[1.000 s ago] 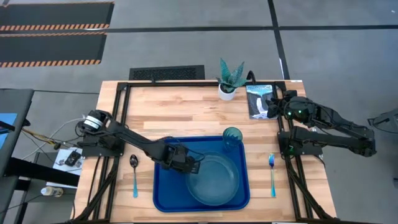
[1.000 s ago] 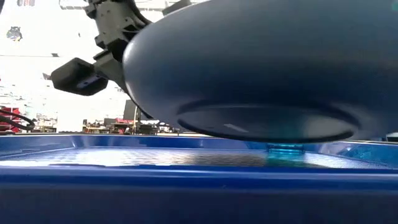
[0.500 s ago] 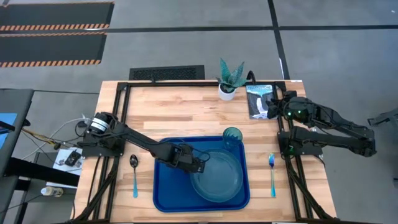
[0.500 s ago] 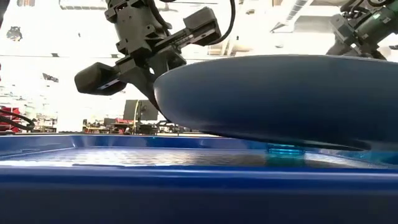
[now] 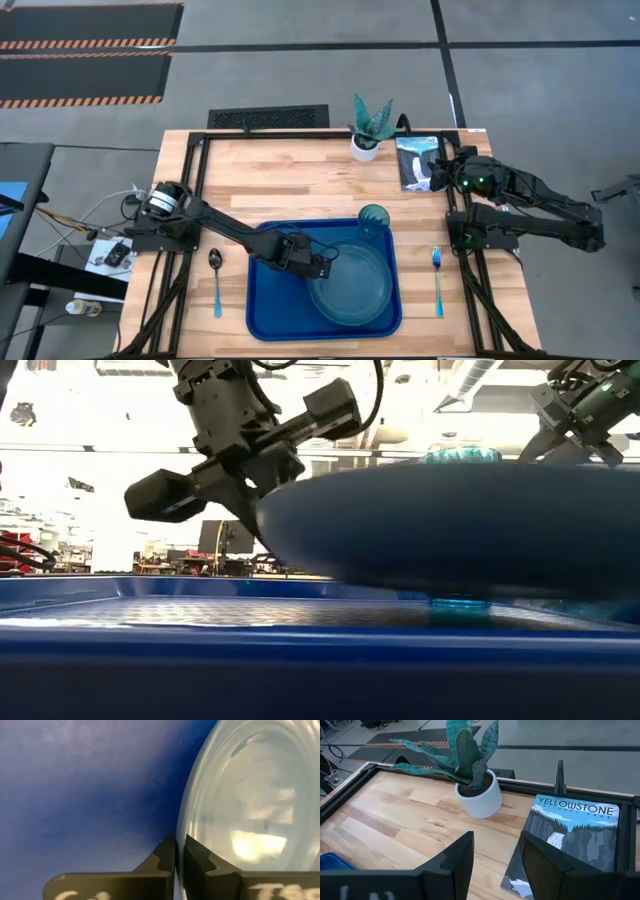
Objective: Pick and place plate/cup/fork/spoon on tray
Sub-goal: Put the blue plate on the blue tray to the bottom of the blue cup, then put the blue fork on the blue tray to the left of the blue plate
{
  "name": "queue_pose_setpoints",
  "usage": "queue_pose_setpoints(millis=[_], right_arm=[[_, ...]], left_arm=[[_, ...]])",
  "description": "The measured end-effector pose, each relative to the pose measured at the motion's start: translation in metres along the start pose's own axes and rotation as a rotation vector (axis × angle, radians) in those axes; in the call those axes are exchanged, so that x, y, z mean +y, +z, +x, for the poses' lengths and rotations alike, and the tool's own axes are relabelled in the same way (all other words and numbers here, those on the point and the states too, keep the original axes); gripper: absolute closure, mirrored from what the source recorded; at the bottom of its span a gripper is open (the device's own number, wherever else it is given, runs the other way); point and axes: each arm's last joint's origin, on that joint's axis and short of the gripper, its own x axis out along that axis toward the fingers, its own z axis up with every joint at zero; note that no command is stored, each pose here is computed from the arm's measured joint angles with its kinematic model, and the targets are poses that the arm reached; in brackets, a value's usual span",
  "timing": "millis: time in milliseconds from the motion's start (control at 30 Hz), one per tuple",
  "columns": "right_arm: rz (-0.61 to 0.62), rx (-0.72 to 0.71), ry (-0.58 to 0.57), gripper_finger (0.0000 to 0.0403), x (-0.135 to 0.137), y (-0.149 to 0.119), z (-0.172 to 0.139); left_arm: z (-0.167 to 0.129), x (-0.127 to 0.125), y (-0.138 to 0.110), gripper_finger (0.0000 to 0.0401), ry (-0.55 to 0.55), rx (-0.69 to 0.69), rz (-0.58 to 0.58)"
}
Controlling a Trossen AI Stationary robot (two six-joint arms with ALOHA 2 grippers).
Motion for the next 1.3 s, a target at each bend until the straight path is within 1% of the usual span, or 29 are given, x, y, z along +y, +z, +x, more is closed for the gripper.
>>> queue_pose_setpoints(millis=[267, 433, 567, 767, 967, 1067, 1200, 1233, 1300], right_arm=[[-0.002, 0.002, -0.002, 0.0219, 0.0, 0.0, 0.0], [-0.002, 0.002, -0.002, 0.0222, 0.0, 0.0, 0.0], [-0.002, 0.002, -0.003, 0.0222, 0.0, 0.0, 0.0], [-0.002, 0.002, -0.002, 0.0223, 0.0, 0.0, 0.0], [-0.001, 0.013, 0.013, 0.0218, 0.0, -0.001, 0.0], [0.015, 0.023, 0.092, 0.0216, 0.004, 0.002, 0.0], [-0.004, 0.019, 0.256, 0.0215, 0.014, 0.008, -0.001], [0.008, 0.025, 0.282, 0.0215, 0.016, 0.01, -0.001], [0.022, 0.05, 0.295, 0.0218, 0.02, 0.014, -0.002]], left_arm=[[0.003, 0.0, 0.0, 0.0401, 0.017, -0.011, 0.021], [0.003, 0.0, 0.0, 0.0401, 0.017, -0.003, 0.056], [0.003, 0.0, -0.001, 0.0389, 0.015, 0.011, 0.053], [0.003, 0.0, 0.0, 0.0343, 0.01, 0.018, 0.049], [0.003, -0.001, 0.0, 0.0283, 0.009, 0.018, 0.062], [0.003, 0.0, 0.002, 0.0253, 0.013, 0.016, 0.069], [-0.008, 0.001, 0.006, 0.0218, 0.03, 0.015, 0.073], [-0.013, 0.002, 0.007, 0.0211, 0.036, 0.003, 0.07], [-0.024, 0.002, 0.01, 0.0199, 0.034, -0.024, 0.071]])
